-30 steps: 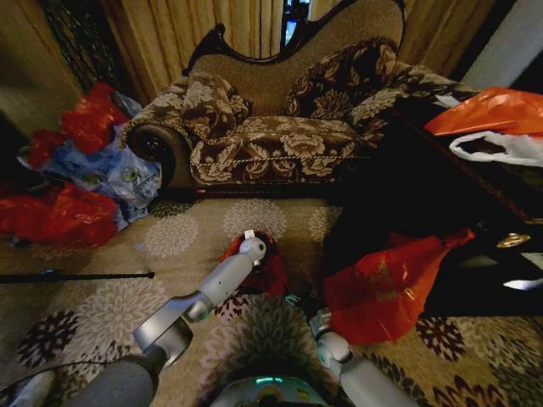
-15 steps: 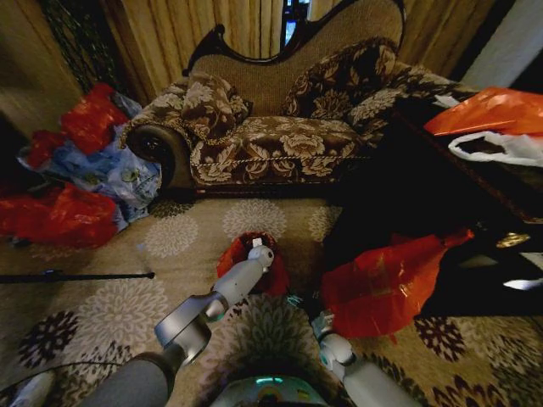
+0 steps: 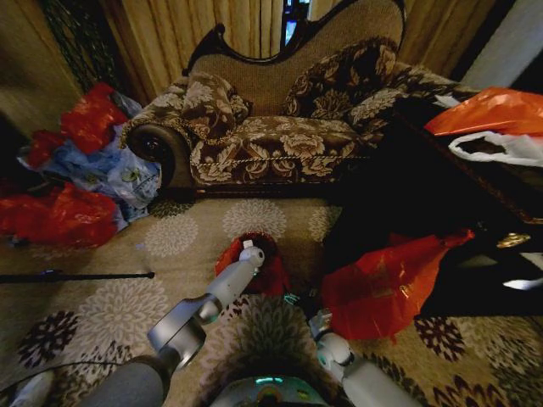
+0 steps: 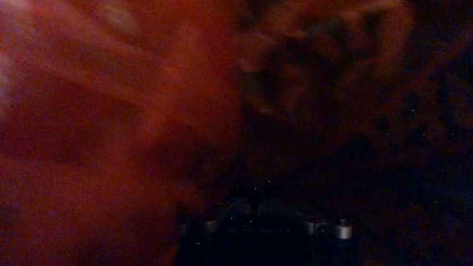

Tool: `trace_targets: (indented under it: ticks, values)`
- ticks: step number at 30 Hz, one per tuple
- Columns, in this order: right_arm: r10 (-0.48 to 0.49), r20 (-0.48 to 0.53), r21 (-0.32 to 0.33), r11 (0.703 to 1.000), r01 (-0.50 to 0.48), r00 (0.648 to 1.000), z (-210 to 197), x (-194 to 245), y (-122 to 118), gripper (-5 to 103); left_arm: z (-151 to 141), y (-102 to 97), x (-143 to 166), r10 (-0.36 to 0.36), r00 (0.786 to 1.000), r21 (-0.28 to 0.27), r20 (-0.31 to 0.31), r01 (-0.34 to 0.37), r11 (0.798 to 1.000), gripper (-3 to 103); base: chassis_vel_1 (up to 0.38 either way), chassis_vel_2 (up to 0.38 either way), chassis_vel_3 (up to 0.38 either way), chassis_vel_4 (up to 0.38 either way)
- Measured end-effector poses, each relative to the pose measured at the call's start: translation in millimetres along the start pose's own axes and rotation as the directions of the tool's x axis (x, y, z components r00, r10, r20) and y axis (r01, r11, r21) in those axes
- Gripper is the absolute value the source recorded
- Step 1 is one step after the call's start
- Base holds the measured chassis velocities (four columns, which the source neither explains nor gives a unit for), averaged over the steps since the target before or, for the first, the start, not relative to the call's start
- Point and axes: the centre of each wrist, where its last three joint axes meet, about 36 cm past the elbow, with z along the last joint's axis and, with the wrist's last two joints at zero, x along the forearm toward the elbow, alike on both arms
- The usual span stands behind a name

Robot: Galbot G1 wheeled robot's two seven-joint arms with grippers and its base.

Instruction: Place a garbage bag over the trash bin.

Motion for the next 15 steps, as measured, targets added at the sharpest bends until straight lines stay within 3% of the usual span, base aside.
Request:
trace_targets:
  ticks: [3, 7, 11, 15]
  values:
    - [-0.002, 0.001, 0.0, 1.0, 0.002, 1.0, -0.9, -1.2, 1.4, 100, -9.5, 4.8, 1.3, 0.006, 0.999, -0.001, 0.044, -0.006, 1.0, 0, 0.0, 0.0, 0.0, 0.0]
    - [-0.006, 0.0, -0.005, 1.0, 0.006, 1.0, 0.3, -2.3, 5.5, 100, -26.9, 2.3, 8.8, 0.076, 0.988, -0.059, 0.135, -0.069, 0.996, 0, 0.0, 0.0, 0.0, 0.0]
    - [-0.013, -0.005, -0.008, 1.0, 0.013, 1.0, 2.7, -1.0, 10.2, 100, -27.5, -12.6, 15.0, 0.115, 0.984, -0.078, 0.134, -0.105, 0.991, 0, 0.0, 0.0, 0.0, 0.0]
    - [-0.019, -0.006, -0.009, 1.0, 0.019, 1.0, 3.1, -0.9, 14.3, 100, -5.6, -31.8, 12.7, 0.118, 0.989, -0.112, 0.09, -0.107, 0.988, 0, 0.0, 0.0, 0.0, 0.0]
